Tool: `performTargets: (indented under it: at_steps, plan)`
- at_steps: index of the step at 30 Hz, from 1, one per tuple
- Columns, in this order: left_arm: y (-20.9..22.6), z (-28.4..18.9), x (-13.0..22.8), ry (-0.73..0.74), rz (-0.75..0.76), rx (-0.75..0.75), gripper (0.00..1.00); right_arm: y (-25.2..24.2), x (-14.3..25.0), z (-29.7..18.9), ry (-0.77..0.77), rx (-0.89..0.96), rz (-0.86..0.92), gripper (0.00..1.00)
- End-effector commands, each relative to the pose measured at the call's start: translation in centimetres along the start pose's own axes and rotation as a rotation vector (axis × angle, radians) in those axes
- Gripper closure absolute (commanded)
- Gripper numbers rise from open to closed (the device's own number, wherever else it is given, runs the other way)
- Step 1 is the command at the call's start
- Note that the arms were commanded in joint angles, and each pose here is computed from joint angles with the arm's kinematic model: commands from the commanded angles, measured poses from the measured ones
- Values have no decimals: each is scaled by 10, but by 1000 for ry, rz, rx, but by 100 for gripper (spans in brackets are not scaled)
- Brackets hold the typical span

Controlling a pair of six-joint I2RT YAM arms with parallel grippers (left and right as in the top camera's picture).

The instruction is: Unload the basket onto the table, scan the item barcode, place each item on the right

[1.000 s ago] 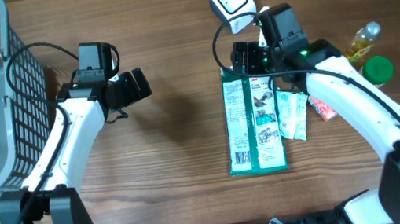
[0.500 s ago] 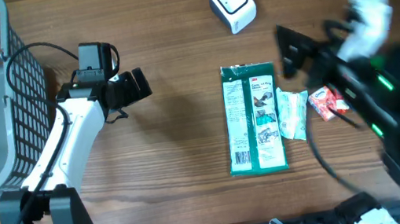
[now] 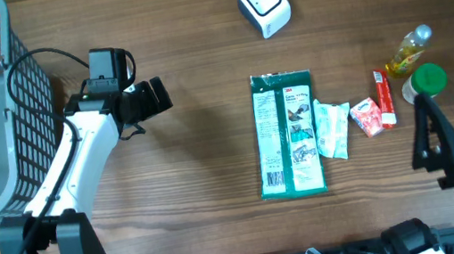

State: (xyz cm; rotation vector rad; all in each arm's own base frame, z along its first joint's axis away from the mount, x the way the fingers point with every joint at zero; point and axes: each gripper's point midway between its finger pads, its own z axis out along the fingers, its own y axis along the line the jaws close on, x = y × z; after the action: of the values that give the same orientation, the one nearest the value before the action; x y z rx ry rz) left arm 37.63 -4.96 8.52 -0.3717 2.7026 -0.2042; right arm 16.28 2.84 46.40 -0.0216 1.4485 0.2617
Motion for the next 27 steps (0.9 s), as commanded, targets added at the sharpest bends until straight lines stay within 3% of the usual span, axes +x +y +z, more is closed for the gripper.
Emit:
performTargets:
  at_steps: [1, 17, 27]
  plan:
    - [2, -2, -5, -18, 2, -8, 0, 4, -11, -15, -57, -18, -126, 0]
    - [2, -2, -5, -18, 2, -8, 0, 9, -12, -15, -142, -50, -137, 0]
    - [2, -2, -5, -18, 2, -8, 0, 16, -1, -14, -484, -143, -95, 0]
